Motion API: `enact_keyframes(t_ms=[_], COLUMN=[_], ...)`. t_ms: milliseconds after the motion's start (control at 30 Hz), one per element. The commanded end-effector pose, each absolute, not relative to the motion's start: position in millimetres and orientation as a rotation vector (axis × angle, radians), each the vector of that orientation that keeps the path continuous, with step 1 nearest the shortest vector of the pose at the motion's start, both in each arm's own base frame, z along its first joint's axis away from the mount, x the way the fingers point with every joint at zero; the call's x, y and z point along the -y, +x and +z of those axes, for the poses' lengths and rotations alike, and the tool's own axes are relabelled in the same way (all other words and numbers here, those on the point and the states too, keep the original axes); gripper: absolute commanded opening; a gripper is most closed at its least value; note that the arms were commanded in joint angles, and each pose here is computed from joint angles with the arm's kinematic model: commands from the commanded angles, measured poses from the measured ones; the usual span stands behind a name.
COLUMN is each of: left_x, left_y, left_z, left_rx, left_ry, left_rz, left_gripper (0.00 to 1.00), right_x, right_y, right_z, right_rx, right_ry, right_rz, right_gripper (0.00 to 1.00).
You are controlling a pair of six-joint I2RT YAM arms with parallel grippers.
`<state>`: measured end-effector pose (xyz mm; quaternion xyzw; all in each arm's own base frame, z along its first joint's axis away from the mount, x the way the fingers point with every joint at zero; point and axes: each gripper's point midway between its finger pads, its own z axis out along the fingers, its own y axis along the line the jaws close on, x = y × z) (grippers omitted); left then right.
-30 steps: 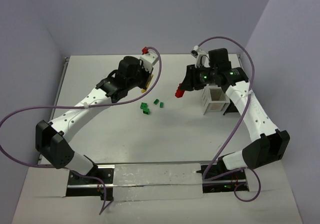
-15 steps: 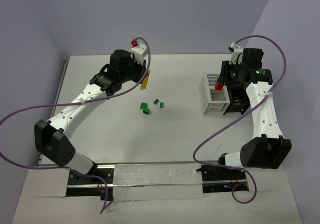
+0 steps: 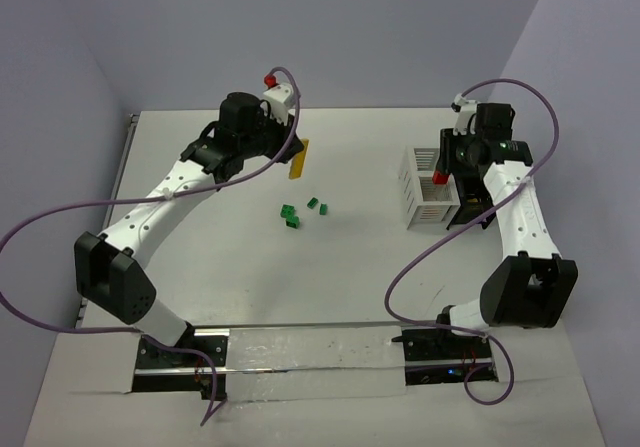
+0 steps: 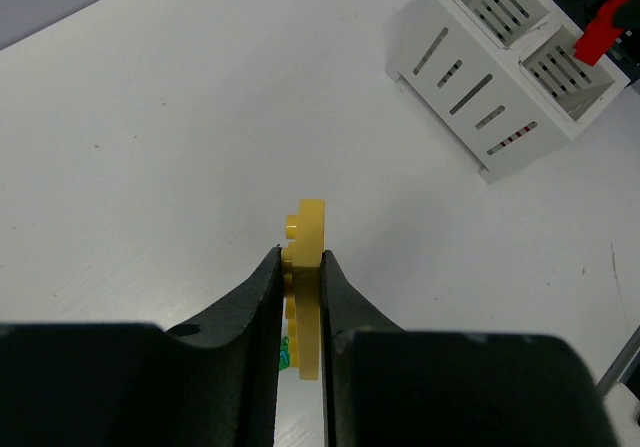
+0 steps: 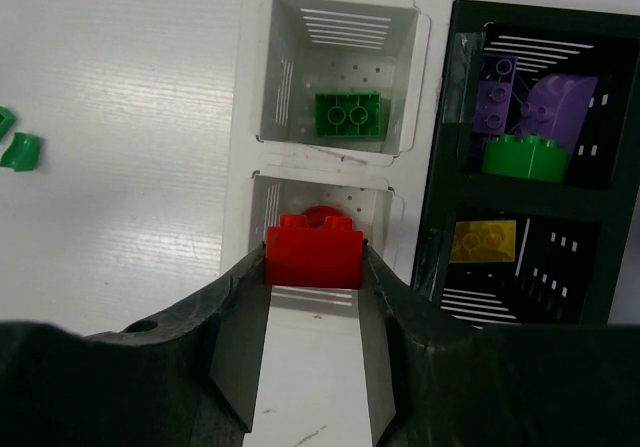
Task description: Sort the legos into containers by color
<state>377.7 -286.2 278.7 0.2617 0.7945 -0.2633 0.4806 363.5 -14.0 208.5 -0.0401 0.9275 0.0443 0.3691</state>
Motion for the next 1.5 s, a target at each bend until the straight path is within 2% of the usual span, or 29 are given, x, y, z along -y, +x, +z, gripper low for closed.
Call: enact_keyframes(t_ms=[0, 167, 233, 300, 333, 367, 467, 533, 800, 1033, 1200, 1467], left_x=[296, 299, 300, 301, 302, 302, 303, 304, 321, 310, 319, 323], left_y=[382, 384, 385, 386, 386, 387, 384, 381, 358, 365, 335, 291], left_z=[308, 310, 310, 311, 311, 311, 311, 312, 330, 341, 360, 347], left_rx=[-1.863, -1.864, -1.863, -1.861, -1.863, -1.863, -1.859, -1.856, -1.823, -1.837, -1.67, -1.55], left_ry=[0.641, 0.635, 0.632, 0.632, 0.632, 0.632, 0.648, 0.652, 0.591, 0.236, 0.443, 0.812], left_rz=[-0.71, -0.749, -0.764, -0.778, -0.782, -0.786, -0.822, -0.879, -1.213, -1.633, -1.78, -1.72], left_gripper=[0.0, 0.0, 0.0, 0.0, 0.0, 0.0, 0.0, 0.0, 0.0, 0.0, 0.0, 0.0], right_x=[17, 16, 14, 13, 14, 14, 10, 2, -73, -158, -200, -221], right_y=[374, 370, 367, 365, 363, 363, 360, 357, 339, 321, 318, 312], right_z=[209, 192, 185, 180, 177, 176, 179, 195, 279, 313, 328, 365], right_rx=[-2.34, -2.377, -2.391, -2.4, -2.407, -2.407, -2.403, -2.373, -2.134, -1.955, -1.914, -1.85], right_ry=[-0.124, -0.133, -0.14, -0.141, -0.141, -0.14, -0.138, -0.156, -0.367, -0.538, -0.601, -0.739], right_rz=[0.089, 0.104, 0.116, 0.118, 0.116, 0.115, 0.134, 0.189, 0.608, 0.871, 1.058, 1.198], right_gripper=[0.0, 0.05, 0.11, 0.36, 0.56, 0.62, 0.89, 0.99, 1.0, 0.99, 0.95, 0.66])
